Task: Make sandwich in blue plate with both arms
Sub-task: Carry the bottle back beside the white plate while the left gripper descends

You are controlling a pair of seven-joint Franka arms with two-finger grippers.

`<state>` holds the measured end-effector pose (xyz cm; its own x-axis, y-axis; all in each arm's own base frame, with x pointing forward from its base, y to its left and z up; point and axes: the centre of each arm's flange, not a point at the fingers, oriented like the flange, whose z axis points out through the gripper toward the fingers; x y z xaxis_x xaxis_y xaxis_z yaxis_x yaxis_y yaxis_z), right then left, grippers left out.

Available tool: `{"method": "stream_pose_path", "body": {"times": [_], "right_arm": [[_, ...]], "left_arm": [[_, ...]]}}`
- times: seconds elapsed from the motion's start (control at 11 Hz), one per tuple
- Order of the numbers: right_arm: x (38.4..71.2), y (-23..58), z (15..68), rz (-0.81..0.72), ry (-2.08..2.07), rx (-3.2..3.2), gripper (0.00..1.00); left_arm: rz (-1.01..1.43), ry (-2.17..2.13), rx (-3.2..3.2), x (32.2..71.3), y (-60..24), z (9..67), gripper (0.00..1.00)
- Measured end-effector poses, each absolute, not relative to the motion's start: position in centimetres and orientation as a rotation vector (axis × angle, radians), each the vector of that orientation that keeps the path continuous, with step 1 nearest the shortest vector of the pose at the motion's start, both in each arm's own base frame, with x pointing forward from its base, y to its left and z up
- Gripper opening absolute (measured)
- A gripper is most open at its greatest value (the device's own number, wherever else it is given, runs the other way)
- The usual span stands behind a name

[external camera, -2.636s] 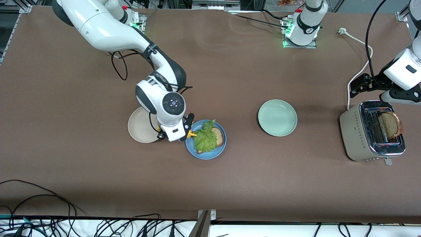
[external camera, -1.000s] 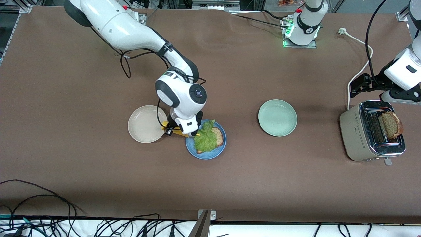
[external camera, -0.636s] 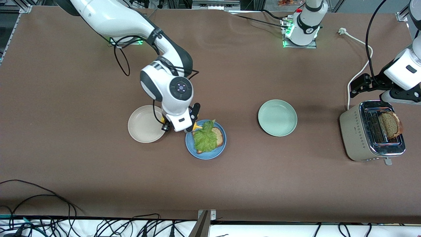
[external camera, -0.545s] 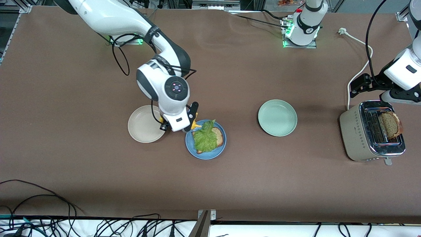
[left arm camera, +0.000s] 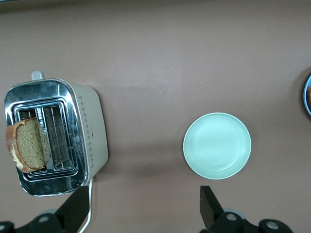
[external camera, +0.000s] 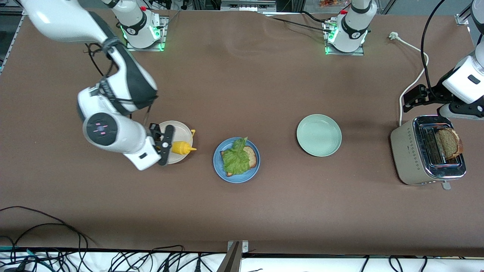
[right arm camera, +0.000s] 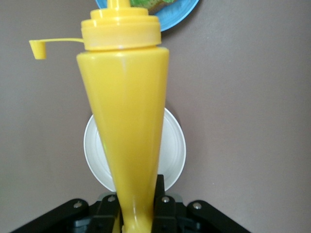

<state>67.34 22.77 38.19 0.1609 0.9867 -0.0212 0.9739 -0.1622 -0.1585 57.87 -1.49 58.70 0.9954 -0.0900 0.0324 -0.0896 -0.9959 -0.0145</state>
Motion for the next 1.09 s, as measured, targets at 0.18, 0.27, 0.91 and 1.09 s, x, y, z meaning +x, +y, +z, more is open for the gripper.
{"method": "stream_pose_path", "body": {"times": [0.18,0.27,0.91,1.09], "right_arm": [[68.3,18.7,38.8,0.108,-1.958,-2.189,0.23],[68.7,16.4,38.4,0.074,-1.950,-2.129,0.23],[70.2,1.3,30.3,-0.199,-1.804,-1.749,0.23],[70.0,-1.4,27.2,-0.281,-1.771,-1.660,0.23]], "left_arm": [[-0.050,0.117,-3.125,58.0,-0.6,58.6,1.00],[-0.044,0.094,-3.125,58.1,0.3,58.3,1.00],[-0.042,-0.015,-3.111,59.7,7.6,55.2,1.00],[-0.043,0.017,-3.099,60.1,10.7,53.9,1.00]]}}
